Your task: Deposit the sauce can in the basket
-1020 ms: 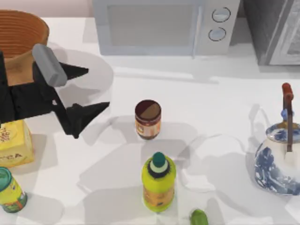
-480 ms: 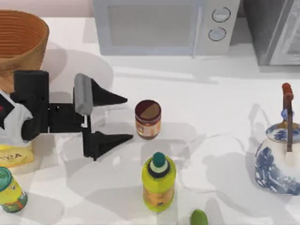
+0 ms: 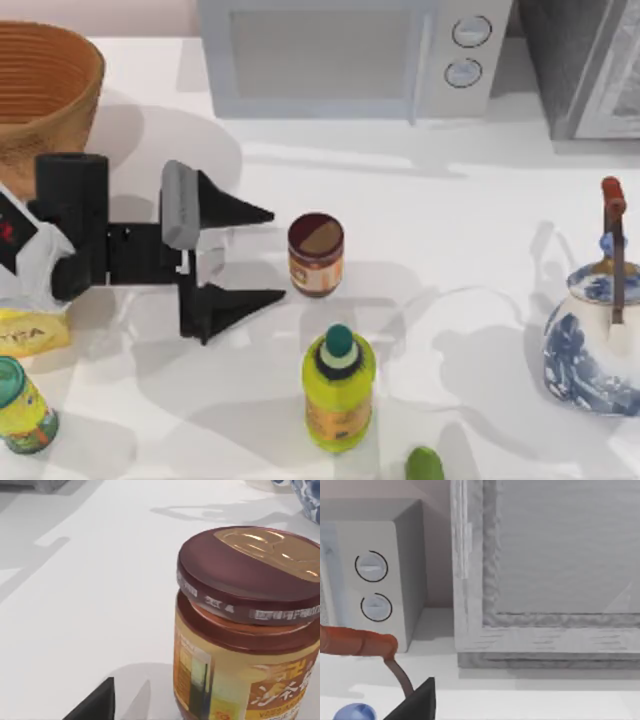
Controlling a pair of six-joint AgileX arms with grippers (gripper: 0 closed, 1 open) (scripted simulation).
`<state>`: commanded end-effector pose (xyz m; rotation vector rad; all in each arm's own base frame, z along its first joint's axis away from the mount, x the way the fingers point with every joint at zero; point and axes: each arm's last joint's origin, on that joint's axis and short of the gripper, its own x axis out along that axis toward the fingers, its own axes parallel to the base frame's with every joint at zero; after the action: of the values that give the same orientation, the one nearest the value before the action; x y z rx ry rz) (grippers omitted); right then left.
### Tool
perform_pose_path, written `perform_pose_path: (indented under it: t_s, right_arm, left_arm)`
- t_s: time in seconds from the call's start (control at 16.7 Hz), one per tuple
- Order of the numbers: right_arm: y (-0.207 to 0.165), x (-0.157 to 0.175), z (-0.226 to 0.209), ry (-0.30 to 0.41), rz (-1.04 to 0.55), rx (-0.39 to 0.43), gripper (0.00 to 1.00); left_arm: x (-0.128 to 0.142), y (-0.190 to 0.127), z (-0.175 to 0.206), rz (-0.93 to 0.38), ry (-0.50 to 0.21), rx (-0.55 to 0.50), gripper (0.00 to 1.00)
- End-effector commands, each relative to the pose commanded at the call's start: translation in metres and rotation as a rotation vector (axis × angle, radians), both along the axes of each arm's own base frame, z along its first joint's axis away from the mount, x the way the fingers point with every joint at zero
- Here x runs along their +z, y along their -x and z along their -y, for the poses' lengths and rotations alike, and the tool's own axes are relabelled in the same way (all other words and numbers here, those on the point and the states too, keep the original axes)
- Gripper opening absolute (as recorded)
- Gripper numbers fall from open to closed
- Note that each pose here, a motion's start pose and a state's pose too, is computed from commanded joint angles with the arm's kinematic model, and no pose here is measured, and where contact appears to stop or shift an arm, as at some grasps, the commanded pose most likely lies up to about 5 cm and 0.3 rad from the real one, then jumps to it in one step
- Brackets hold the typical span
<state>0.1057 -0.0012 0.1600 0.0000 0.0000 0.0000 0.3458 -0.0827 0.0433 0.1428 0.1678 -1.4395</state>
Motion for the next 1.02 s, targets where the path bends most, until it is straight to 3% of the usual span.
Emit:
perform_pose_path:
  t_s: [0.66,0.96,1.02]
  right_arm:
    - [0.0,0.0,0.0,0.0,0.0,0.0,1.0]
    - [0.0,0.0,0.0,0.0,0.0,0.0,1.0]
    - [0.0,0.0,0.0,0.0,0.0,0.0,1.0]
  left_arm:
    - [-0.013,-0.01,0.066,0.004,0.001,-0.005,1.0]
    - [-0.014,-0.009,0.069,0.004,0.001,-0.005,1.0]
    - [-0.014,-0.009,0.069,0.004,0.001,-0.005,0.92]
